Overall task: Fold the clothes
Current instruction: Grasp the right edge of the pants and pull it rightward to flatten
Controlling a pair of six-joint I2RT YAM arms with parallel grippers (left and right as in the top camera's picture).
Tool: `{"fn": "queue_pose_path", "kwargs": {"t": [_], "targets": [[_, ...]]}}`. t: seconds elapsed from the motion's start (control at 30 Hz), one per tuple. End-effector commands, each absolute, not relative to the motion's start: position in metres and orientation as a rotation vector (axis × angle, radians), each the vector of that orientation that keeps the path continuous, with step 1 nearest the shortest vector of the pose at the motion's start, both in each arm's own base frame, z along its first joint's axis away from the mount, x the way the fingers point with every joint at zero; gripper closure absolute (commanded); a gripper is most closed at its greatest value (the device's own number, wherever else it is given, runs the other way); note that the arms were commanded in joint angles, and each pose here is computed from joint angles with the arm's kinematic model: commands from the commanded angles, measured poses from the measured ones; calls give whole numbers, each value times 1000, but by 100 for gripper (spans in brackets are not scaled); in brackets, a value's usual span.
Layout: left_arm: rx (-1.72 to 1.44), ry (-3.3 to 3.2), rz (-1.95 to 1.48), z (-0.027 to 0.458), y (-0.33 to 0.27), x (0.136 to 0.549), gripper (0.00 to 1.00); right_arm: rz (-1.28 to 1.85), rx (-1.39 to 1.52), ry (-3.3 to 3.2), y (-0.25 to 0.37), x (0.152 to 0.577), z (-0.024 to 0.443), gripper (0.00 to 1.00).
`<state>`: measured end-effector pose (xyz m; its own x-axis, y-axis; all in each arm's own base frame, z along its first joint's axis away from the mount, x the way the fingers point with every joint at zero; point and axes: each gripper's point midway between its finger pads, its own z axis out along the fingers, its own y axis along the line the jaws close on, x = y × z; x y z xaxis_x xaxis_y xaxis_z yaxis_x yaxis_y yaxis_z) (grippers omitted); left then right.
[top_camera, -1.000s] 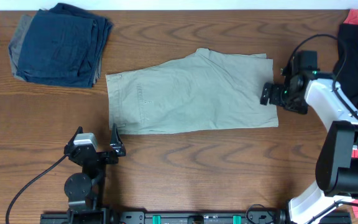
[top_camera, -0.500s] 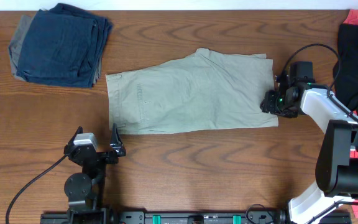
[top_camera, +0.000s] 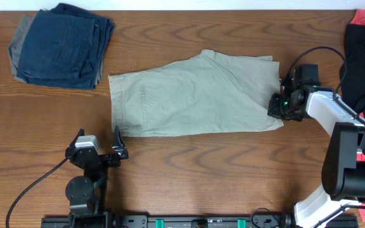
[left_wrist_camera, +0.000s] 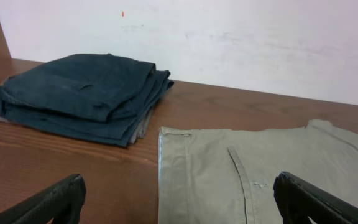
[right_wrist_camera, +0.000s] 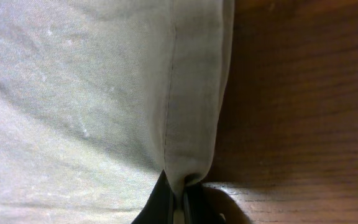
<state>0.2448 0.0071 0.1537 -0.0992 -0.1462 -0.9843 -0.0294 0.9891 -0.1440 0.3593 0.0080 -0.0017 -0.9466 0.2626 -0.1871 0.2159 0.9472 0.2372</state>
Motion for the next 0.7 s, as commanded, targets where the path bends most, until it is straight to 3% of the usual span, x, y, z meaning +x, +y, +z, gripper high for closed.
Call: {"fn": "queue_pose_path", "kwargs": {"t": [0.0,0.4,0.67], "targets": [[-117,1716,-106,138,4,244,2,317,442,2902,7,352,-5,98],[-117,1716,-106,138,4,244,2,96,553,2878,-43,331,50,99],[-117,1716,-106,138,4,244,2,20,523,2809,-55,340,69,99]]}}
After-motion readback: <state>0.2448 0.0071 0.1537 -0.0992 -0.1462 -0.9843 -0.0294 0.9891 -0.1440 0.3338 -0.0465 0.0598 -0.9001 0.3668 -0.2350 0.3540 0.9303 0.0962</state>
